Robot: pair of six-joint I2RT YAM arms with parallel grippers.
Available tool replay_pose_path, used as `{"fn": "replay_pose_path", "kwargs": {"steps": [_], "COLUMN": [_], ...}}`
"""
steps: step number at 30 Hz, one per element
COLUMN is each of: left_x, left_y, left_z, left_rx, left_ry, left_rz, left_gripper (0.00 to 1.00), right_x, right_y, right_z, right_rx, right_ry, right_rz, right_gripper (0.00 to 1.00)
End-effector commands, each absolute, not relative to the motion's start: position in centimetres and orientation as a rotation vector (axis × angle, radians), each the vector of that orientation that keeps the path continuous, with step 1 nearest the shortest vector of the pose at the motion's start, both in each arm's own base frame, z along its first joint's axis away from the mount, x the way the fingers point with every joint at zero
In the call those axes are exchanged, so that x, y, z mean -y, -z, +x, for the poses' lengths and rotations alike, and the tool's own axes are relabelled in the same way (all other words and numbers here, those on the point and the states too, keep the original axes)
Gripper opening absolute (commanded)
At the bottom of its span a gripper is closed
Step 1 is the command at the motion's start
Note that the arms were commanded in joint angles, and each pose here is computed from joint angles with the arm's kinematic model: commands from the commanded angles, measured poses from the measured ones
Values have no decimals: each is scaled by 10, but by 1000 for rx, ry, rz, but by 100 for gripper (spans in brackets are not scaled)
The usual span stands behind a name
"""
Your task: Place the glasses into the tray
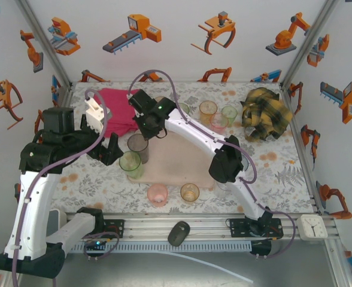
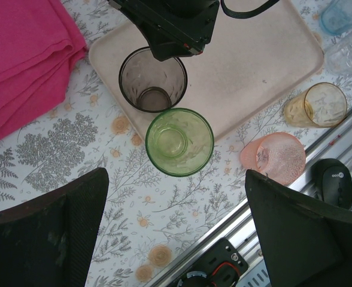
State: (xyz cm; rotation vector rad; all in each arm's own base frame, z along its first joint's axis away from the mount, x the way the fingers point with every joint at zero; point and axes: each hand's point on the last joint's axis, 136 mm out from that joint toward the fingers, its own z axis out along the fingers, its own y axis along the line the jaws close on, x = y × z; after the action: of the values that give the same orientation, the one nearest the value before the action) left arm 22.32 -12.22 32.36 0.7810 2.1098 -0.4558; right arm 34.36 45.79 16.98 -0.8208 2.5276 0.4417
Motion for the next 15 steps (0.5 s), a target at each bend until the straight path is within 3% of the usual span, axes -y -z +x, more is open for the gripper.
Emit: {"fn": "replay_pose_path", "kwargs": {"steps": [1, 10, 15], "left_x": [125, 126, 127], "left_y": [-328, -336, -335], "left_z": [223, 225, 227], "left_rx": [-2102, -2093, -2100], "left_ry": [487, 494, 502], "left_rz": [769, 766, 763], "left_gripper": [87, 87, 87], "right_x": [-462, -463, -463], "right_y": [-178, -177, -176], "right_z": [345, 350, 352], "right_rx": [-2505, -2493, -2483], "right_ry": [-441, -426, -415], "right_rz": [-813, -796, -800], "right_gripper": [17, 23, 18]}}
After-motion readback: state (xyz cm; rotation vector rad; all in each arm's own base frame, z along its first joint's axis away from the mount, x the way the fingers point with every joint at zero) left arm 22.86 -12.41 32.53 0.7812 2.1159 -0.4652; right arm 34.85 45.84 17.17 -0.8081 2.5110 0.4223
